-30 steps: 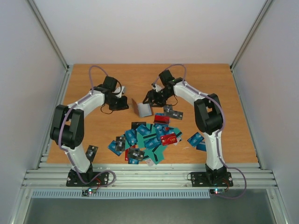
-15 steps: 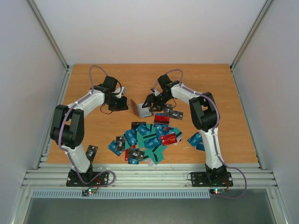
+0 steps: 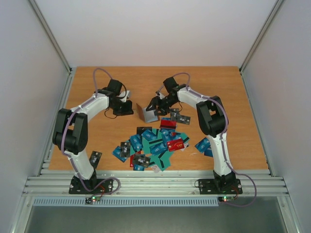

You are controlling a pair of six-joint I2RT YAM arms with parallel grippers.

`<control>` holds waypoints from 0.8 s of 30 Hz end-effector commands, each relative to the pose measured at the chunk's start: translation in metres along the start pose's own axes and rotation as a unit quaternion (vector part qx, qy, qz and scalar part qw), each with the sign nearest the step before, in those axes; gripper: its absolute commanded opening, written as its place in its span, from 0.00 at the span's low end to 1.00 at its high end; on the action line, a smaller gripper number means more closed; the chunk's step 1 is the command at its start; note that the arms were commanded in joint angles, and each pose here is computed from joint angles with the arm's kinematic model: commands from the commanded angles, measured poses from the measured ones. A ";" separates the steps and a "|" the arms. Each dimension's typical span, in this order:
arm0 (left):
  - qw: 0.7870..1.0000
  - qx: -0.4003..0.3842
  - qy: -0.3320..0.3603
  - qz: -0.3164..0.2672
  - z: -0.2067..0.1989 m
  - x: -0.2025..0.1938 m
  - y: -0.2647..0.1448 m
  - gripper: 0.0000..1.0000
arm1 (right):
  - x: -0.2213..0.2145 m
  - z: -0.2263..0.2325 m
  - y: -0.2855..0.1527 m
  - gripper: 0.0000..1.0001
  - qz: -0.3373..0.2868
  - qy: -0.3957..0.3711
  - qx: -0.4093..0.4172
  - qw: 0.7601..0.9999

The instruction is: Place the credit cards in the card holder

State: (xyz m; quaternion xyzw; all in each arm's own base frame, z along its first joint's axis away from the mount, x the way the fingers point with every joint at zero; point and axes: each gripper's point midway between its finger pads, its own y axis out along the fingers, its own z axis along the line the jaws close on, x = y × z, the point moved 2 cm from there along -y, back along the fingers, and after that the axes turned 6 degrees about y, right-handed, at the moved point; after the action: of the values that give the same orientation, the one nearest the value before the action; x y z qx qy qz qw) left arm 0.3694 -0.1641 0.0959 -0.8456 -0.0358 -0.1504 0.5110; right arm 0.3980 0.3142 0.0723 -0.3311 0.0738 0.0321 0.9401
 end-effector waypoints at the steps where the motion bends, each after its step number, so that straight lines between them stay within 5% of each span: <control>1: 1.000 -0.009 0.014 0.000 -0.004 0.004 0.005 0.00 | -0.003 0.016 0.006 0.57 0.012 -0.003 0.026 1.000; 18: 0.999 -0.036 -0.026 0.032 0.022 -0.008 0.029 0.02 | -0.017 0.051 0.045 0.56 0.058 -0.025 0.040 0.997; 24: 0.998 -0.035 -0.033 0.040 0.024 -0.012 0.025 0.13 | -0.011 0.040 0.061 0.56 0.062 -0.014 0.033 0.997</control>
State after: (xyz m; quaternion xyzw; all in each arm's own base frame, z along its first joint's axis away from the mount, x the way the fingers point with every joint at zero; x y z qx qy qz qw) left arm 0.3712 -0.1551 0.0621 -0.8638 -0.0195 -0.1023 0.4930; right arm 0.3845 0.3806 0.0766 -0.2943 0.0675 0.0880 0.9493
